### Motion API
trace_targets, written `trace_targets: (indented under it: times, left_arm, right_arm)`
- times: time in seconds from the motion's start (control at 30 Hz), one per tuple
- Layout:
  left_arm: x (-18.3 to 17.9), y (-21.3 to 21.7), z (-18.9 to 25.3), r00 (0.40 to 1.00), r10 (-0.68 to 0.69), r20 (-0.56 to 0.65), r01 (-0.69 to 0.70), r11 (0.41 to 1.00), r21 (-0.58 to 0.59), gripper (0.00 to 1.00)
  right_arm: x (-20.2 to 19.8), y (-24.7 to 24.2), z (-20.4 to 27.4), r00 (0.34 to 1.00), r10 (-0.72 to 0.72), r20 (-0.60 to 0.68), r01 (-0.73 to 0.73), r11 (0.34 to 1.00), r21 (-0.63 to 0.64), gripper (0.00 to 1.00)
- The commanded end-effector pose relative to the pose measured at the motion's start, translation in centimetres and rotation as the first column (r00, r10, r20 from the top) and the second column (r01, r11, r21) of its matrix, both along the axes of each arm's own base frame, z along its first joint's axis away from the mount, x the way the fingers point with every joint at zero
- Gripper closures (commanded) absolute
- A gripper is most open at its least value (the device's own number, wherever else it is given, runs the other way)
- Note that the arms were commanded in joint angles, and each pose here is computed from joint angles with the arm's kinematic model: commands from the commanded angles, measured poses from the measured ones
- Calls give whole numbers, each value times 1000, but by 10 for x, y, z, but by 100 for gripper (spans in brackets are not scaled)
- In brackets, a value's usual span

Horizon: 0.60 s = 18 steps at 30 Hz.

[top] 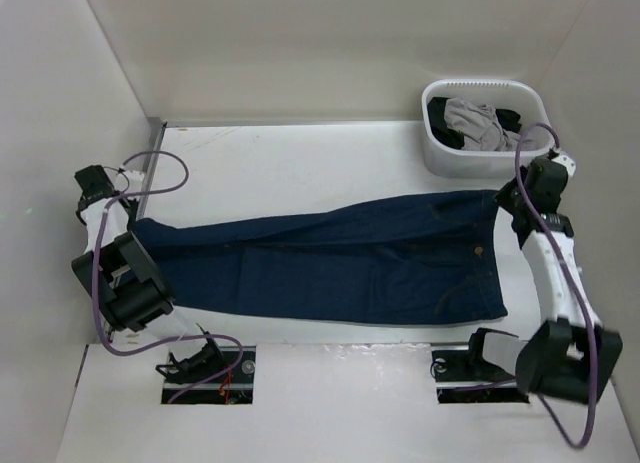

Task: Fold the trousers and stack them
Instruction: Fold the trousers

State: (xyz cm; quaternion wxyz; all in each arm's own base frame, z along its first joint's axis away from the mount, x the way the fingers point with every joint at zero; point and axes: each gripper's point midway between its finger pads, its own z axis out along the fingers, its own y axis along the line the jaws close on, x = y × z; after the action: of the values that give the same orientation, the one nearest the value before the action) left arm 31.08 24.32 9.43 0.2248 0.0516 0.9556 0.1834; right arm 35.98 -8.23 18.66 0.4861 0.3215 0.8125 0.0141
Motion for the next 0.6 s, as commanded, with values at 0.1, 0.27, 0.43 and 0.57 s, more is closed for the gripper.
trace_targets:
  times: [0.1,0.27,0.43,0.57]
  left_arm:
    - [11,25,69,987,34,156,-42,998,48,97]
    - [-18,23,45,994,41,99,-45,998,33,96]
    - [-54,27,8,998,65,13,-65,998,7,96]
    - [-67,23,-9,999,43,-25,-43,999,2,96]
  right_arm:
    - [-59,7,16,991,-92,93,90,996,20,100]
    - [-131,-6,-21,960,-280,-18,281,958,56,100]
    - [-173,-21,-5,901,-433,-11,433,900,43,96]
    - [-207,-23,7,839,-544,7,541,835,99,54]
